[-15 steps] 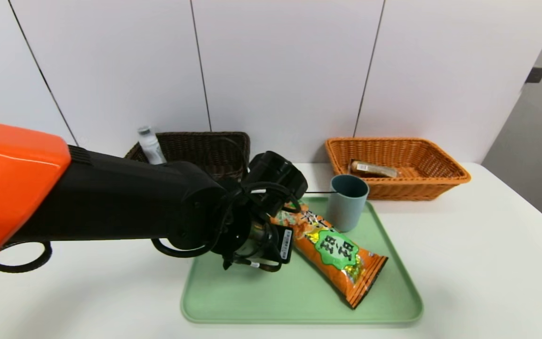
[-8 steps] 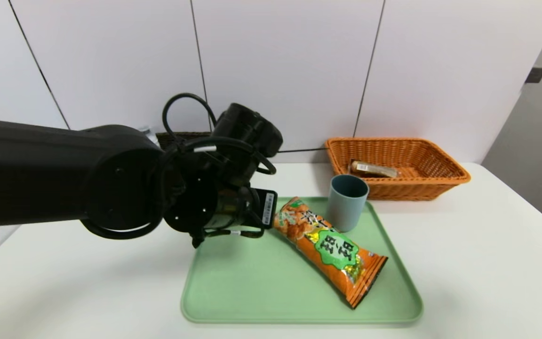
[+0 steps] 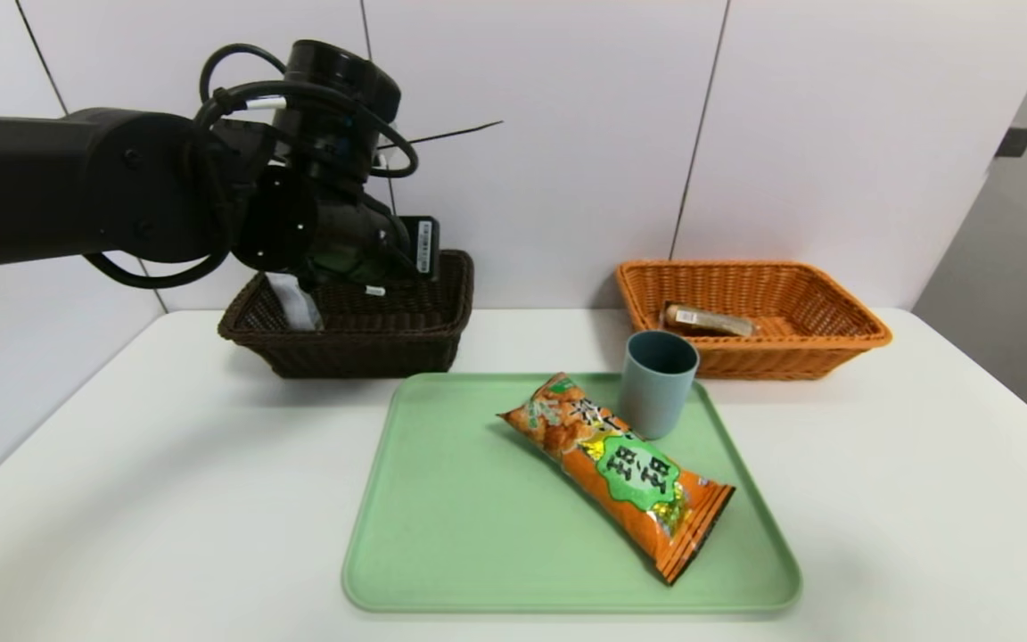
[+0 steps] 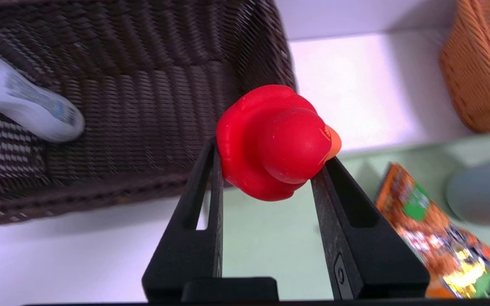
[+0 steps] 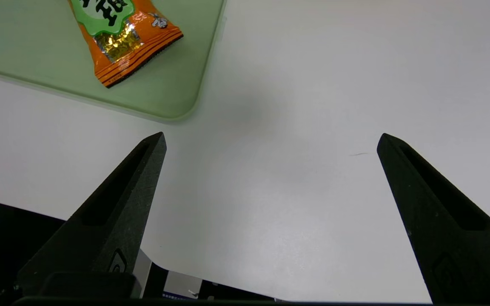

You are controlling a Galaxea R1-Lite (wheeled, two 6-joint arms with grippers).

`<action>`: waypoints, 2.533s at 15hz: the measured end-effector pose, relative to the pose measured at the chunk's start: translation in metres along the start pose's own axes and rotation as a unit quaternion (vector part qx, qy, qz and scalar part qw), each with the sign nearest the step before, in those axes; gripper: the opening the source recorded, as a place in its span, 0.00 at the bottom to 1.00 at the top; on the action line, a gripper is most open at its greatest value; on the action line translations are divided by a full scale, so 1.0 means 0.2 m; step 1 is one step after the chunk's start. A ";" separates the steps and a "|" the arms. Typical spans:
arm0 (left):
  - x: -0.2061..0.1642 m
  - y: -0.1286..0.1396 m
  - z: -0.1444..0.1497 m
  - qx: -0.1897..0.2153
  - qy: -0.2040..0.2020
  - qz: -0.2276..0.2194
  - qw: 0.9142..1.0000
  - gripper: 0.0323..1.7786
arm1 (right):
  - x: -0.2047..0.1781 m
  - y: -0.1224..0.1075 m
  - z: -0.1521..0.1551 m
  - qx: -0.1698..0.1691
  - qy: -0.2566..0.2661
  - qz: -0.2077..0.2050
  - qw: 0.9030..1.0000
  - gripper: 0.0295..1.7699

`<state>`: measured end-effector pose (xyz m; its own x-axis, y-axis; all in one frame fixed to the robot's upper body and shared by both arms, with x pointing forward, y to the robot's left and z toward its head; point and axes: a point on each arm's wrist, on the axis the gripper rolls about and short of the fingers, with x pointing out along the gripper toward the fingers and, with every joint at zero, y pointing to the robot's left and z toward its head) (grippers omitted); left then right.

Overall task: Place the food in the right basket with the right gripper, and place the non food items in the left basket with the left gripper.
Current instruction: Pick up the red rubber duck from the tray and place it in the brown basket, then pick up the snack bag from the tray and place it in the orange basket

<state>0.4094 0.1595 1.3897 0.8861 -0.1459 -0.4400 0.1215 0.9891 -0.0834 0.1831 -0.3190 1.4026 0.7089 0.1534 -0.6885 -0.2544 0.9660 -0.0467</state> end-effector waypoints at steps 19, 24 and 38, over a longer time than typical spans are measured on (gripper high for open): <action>0.71 0.36 -0.16 -0.035 0.072 0.116 0.990 0.36 | 0.03 -0.01 0.00 0.003 0.005 -0.006 1.000 0.97; 0.69 0.35 -0.13 -0.037 0.062 0.113 0.991 0.64 | 0.03 -0.01 0.00 0.003 0.003 -0.005 1.000 0.97; -0.05 0.14 0.11 -0.070 0.039 0.045 0.996 0.90 | -0.03 0.00 0.00 0.001 -0.023 -0.007 1.000 0.97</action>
<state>0.4144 0.1894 1.4112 0.8521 -0.0643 -0.5195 -0.0243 0.9865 -0.1619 0.1790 -0.3207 1.4071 0.7413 0.1490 -0.6545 -0.2435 0.9683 -0.0554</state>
